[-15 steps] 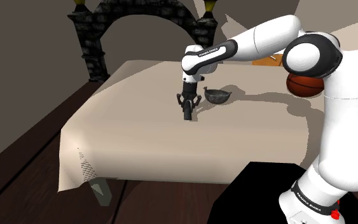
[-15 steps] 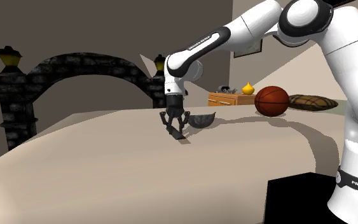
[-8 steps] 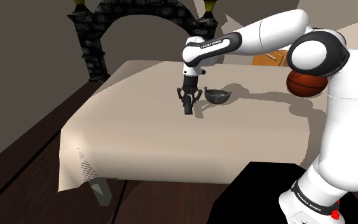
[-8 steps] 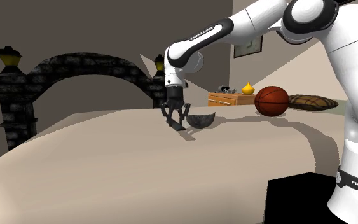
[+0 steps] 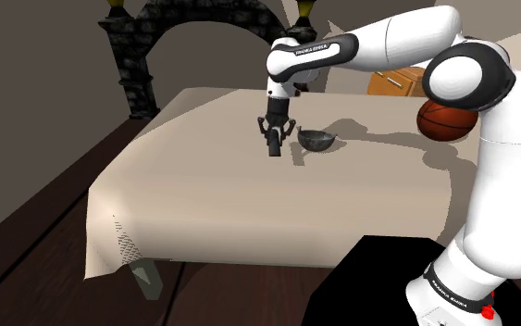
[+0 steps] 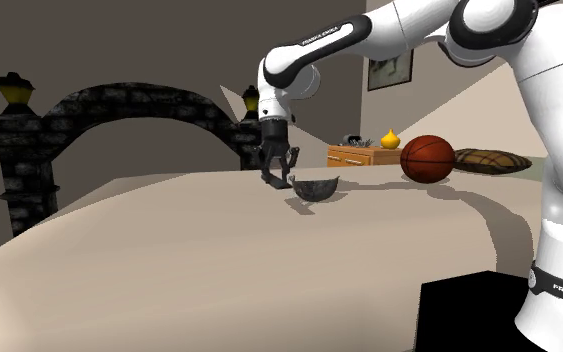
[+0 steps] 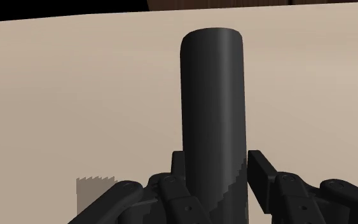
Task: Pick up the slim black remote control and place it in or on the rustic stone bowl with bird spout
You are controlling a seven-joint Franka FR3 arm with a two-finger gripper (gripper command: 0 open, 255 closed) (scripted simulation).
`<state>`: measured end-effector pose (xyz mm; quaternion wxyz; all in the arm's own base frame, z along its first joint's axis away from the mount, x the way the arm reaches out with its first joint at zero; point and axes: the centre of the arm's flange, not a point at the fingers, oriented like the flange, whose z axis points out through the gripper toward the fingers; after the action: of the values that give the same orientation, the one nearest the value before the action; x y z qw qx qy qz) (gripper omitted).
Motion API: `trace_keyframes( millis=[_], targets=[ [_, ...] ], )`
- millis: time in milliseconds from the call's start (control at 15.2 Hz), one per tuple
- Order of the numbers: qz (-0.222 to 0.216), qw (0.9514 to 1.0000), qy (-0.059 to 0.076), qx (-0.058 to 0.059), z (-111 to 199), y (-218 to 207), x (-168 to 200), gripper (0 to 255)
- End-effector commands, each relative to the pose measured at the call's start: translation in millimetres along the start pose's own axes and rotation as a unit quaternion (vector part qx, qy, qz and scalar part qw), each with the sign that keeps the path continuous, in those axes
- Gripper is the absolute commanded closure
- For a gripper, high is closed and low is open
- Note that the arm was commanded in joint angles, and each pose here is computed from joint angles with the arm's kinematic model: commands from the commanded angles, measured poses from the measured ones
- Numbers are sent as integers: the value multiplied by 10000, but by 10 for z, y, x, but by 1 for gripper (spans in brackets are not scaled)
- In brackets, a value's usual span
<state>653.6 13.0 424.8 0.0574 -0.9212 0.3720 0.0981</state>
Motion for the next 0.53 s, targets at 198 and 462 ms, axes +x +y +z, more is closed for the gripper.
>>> trace_keyframes(
  millis=[198,462],
  targets=[
    [0,10000,-1,-1,-253,2,-54,255],
    [0,10000,-1,-1,-459,-5,-101,255]
  ],
)
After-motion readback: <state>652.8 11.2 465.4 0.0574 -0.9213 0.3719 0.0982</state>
